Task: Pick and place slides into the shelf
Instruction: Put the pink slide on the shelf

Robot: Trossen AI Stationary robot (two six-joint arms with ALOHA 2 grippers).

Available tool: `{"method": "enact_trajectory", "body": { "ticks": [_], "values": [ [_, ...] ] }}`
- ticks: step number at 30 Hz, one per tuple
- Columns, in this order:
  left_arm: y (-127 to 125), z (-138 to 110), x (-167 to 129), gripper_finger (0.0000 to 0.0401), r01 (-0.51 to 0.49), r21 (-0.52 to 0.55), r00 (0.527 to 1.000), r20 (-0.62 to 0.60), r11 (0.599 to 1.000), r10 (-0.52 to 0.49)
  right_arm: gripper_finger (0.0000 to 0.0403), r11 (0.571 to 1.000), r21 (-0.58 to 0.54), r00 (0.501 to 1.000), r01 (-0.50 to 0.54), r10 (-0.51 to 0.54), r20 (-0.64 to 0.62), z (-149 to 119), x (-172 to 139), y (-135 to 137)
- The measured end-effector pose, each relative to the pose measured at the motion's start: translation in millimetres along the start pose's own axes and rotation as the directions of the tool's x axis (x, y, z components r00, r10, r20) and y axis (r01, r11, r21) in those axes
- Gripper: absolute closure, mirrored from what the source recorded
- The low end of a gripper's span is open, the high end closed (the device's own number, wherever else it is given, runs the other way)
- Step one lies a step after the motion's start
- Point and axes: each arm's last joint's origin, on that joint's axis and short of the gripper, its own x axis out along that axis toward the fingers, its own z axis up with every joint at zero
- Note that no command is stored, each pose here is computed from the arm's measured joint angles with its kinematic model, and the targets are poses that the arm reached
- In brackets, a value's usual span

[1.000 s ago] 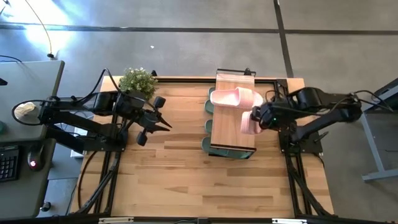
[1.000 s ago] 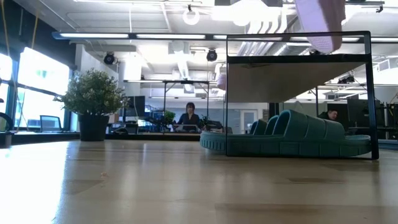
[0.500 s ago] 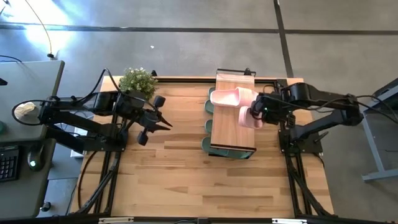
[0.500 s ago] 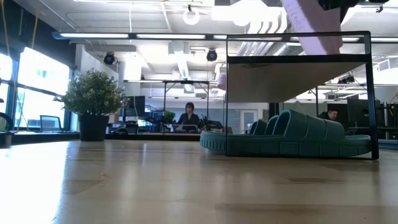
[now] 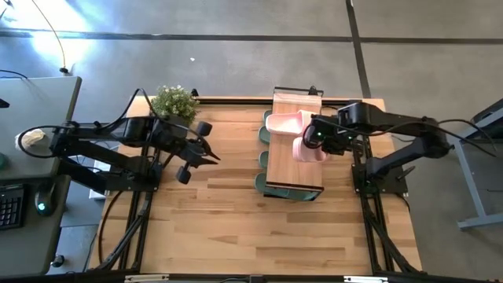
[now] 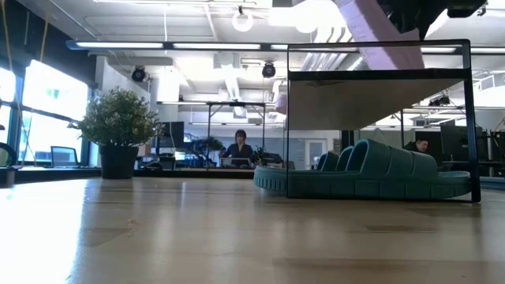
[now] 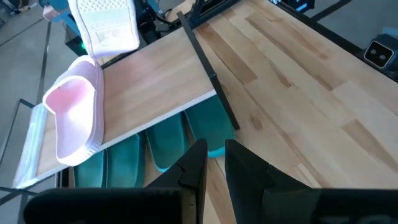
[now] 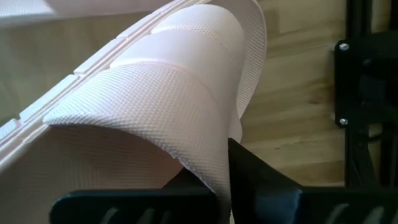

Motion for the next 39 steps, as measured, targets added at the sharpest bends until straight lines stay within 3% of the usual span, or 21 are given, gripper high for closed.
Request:
{"method": "enact_trajectory", "body": {
  "ticks": [16, 25, 31, 39],
  "values": [
    [1.2, -0.6, 11.8, 0.0355, 0.015, -0.001, 1.0, -0.027, 1.0, -0.015, 0.0307, 0.994, -0.102, 0.999, -0.033, 0.033, -0.003, -0.7, 6.3, 12.6],
    [1.2, -0.6, 11.8, 0.0355, 0.015, -0.001, 1.0, -0.027, 1.0, -0.015, 0.0279, 0.982, -0.177, 0.998, -0.068, 0.065, -0.022, -1.4, 6.2, 15.8],
    [1.2, -0.6, 11.8, 0.0355, 0.015, -0.001, 1.0, -0.027, 1.0, -0.015, 0.0261, 0.963, -0.224, 0.988, -0.152, 0.148, -0.035, -2.3, 5.2, 23.9],
    [1.2, -0.6, 11.8, 0.0355, 0.015, -0.002, 1.0, -0.027, 1.0, -0.015, 0.0246, 0.957, -0.232, 0.985, -0.173, 0.165, -0.051, -2.7, 4.2, 24.9]
  ]
}}
